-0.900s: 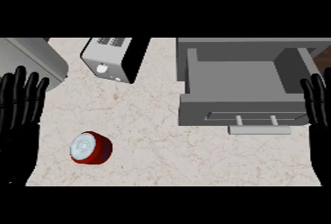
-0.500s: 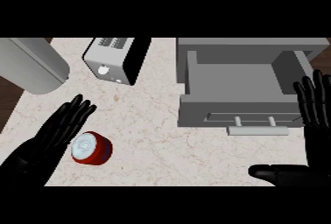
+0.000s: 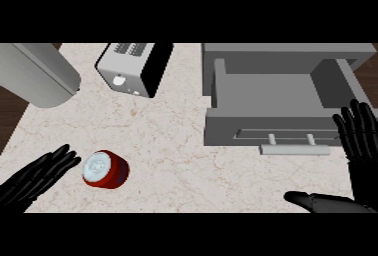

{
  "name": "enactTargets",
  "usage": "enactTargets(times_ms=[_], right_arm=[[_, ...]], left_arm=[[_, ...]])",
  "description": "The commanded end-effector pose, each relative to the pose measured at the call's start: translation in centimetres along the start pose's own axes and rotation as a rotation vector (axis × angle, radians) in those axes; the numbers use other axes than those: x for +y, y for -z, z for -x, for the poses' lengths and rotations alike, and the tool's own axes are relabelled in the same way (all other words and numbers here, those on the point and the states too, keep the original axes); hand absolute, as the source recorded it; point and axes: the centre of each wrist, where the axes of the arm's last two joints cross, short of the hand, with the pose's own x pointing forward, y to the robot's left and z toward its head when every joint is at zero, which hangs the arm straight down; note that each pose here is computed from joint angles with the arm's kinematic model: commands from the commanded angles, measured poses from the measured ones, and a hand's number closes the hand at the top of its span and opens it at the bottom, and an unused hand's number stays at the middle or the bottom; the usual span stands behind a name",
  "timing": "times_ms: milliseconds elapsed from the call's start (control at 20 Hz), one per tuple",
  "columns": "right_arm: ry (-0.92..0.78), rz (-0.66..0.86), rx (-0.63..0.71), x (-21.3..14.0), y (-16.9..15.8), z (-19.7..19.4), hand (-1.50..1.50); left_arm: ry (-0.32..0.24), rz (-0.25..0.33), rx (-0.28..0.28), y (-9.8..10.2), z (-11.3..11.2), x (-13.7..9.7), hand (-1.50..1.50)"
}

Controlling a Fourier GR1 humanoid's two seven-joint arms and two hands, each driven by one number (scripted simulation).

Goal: Pick up the can, place it into the drawer and close the drawer

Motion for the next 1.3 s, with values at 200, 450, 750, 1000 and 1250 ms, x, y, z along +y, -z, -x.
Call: enactTargets(times_ms=[200, 450, 750, 1000, 1250], right_arm=[[-0.012, -0.011, 0.024, -1.9, -1.4, -0.4, -1.5], [0.001, 0.023, 0.011, -1.9, -2.8, 0.4, -1.5], [0.002, 0.004, 0.015, -3.0, -3.6, 4.1, -1.5], [0.0, 0.018, 0.033, -3.2, -2.6, 3.0, -1.5], [-0.022, 0.017, -0.003, -3.8, -3.2, 1.8, -1.5]], left_arm=[[-0.08, -0.022, 0.04, -1.3, -0.4, 2.4, -1.5], [-0.058, -0.074, 0.075, -2.0, 0.9, 2.8, -1.5], [-0.044, -0.074, 0.067, -0.1, 1.9, 2.1, -1.5], [-0.044, -0.07, 0.104, 1.1, 3.5, 1.4, -1.5], [-0.07, -0.055, 0.1, -0.5, 6.9, 2.6, -1.5]])
